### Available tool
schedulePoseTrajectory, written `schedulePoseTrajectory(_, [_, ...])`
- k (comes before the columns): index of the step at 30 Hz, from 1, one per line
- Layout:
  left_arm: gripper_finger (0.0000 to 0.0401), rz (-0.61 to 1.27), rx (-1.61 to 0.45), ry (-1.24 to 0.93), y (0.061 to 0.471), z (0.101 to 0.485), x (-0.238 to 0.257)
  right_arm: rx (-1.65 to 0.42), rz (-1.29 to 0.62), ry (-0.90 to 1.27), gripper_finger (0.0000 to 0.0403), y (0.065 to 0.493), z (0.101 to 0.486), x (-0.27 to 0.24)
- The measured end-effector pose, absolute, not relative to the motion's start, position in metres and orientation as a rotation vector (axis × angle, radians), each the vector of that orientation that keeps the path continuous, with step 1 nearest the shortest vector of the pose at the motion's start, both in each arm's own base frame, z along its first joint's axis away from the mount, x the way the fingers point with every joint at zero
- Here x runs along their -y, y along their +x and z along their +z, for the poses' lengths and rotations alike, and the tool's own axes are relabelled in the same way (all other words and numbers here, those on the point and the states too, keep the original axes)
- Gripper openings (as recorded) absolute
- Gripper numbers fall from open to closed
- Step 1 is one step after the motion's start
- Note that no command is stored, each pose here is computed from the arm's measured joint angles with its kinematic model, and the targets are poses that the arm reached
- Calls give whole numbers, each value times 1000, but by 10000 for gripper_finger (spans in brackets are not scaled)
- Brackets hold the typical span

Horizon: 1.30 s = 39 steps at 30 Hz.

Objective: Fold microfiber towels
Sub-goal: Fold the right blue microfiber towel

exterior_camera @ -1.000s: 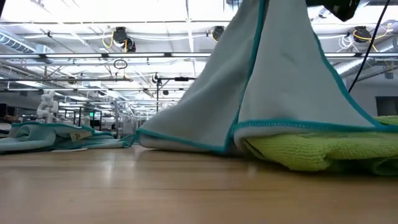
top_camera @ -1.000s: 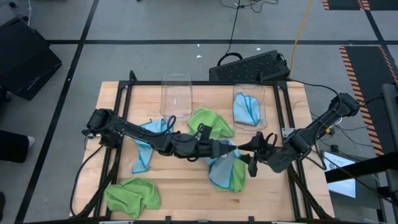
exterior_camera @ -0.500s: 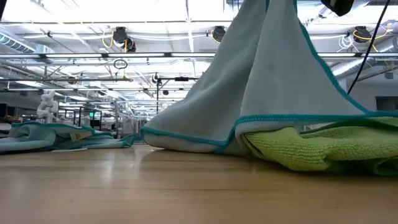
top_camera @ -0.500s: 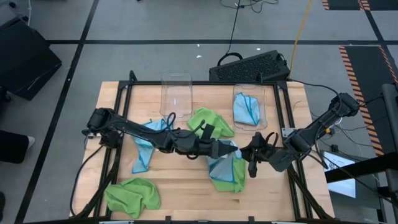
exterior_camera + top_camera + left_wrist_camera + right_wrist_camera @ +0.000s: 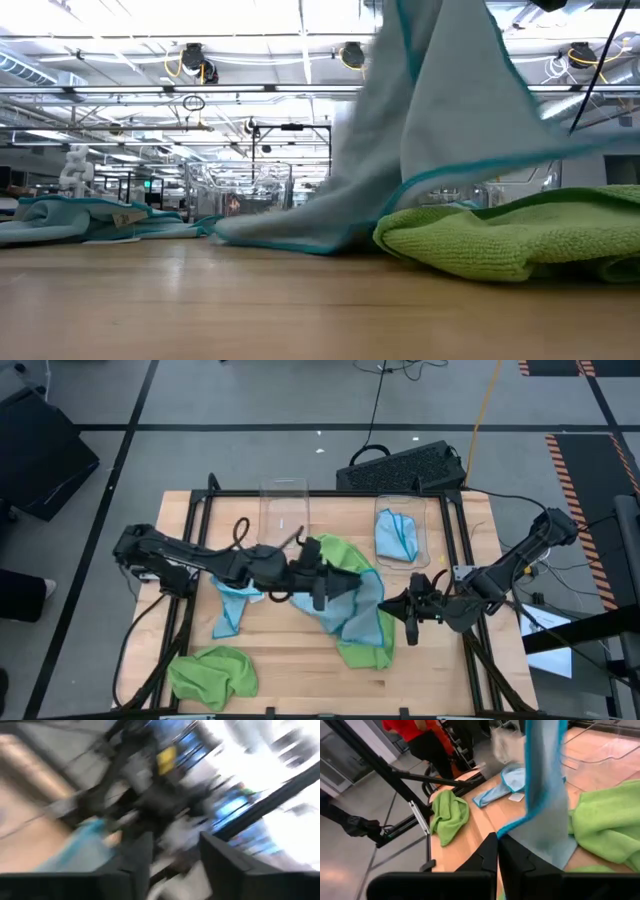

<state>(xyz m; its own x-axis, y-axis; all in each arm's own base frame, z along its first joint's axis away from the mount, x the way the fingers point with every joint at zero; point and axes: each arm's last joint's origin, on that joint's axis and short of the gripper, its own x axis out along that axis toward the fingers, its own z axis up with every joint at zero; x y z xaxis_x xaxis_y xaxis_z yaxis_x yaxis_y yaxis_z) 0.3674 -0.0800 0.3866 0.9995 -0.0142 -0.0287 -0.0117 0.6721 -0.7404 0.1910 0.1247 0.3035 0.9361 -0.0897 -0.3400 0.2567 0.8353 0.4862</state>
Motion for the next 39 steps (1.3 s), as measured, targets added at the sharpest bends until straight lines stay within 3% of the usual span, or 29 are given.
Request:
schedulePoseTrajectory(5, [266,114,-124,-728,355,384,78,-346,-202,677,0,193,301,-120])
schedulePoseTrajectory(9, [295,136,-191,-633,354,375,82,-404,-149,721,0,196,299,-118])
schedulePoseTrajectory(21, [270,60,-344,-552,382,338,76,-515,8,729,0,196,297,-124])
schedulePoseTrajectory(33, [269,-2,-588,-636,417,270,65,-693,208,495,0,190,288,-126])
schedulePoseTrajectory(39, [269,-52,-616,-675,437,235,73,-742,283,428,0,188,285,-126])
